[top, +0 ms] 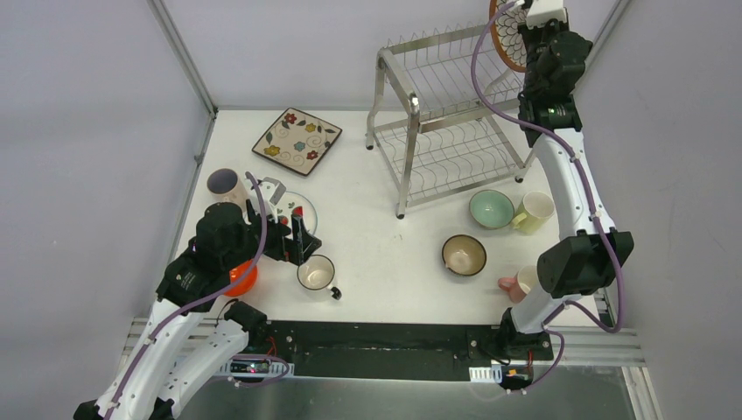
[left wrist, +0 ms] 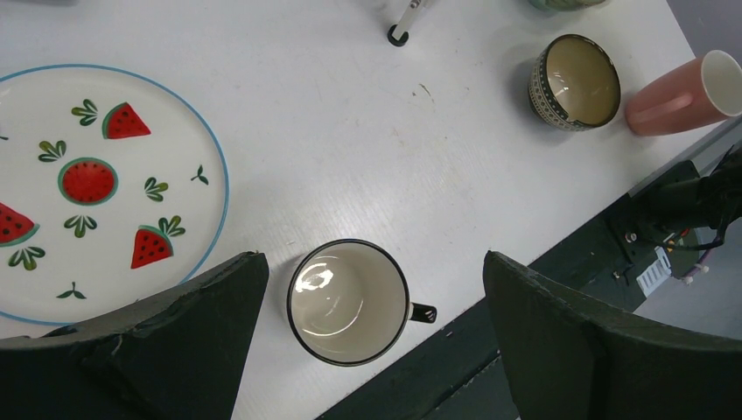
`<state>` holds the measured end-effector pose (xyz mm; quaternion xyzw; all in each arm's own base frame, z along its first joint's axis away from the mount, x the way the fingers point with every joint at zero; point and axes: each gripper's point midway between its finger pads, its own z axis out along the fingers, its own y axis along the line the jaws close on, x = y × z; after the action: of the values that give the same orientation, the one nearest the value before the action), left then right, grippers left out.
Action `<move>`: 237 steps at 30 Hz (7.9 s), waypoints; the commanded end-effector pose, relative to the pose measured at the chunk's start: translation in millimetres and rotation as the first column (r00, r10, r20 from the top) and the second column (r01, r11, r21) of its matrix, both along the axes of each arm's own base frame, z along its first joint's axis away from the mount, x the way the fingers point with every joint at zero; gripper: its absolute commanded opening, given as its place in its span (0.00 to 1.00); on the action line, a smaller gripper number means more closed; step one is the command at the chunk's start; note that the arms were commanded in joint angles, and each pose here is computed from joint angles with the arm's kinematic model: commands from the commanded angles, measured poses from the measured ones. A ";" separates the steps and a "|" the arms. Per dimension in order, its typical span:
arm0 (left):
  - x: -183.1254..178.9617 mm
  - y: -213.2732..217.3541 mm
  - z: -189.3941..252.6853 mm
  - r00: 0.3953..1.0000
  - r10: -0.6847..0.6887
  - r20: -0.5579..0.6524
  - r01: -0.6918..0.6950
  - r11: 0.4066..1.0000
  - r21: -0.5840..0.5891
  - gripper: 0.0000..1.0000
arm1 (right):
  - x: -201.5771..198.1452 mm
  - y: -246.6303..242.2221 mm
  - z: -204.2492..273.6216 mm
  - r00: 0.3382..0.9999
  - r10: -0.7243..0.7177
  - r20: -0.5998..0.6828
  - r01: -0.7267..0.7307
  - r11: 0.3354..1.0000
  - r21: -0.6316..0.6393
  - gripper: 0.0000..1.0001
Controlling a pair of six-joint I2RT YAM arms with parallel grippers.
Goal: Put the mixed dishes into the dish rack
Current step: Insert the plate into the dish rack, then pick up the cup at the corner of the board.
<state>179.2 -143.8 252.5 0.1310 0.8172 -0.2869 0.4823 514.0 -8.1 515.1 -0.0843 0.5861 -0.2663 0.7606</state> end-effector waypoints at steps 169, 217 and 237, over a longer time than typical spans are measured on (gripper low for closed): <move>116.2 17.0 -127.1 0.743 0.308 -0.595 -0.134 0.938 0.319 0.63 | -370.3 124.6 -308.2 0.471 0.800 -0.372 0.135 0.352 0.926 1.00; -6.9 0.8 -165.1 0.546 0.255 -0.798 0.041 0.943 0.330 0.42 | -370.2 126.0 -311.1 0.465 0.804 -0.371 0.147 0.344 0.928 1.00; 31.8 -37.4 -110.9 0.816 -0.002 -0.577 0.060 0.995 0.081 0.00 | -375.5 147.5 -293.5 0.410 0.876 -0.252 0.165 0.201 0.966 1.00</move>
<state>185.8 -154.9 95.3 0.0225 0.9769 -0.1956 0.0829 136.0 128.5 207.3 0.0863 0.8594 0.3812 0.3295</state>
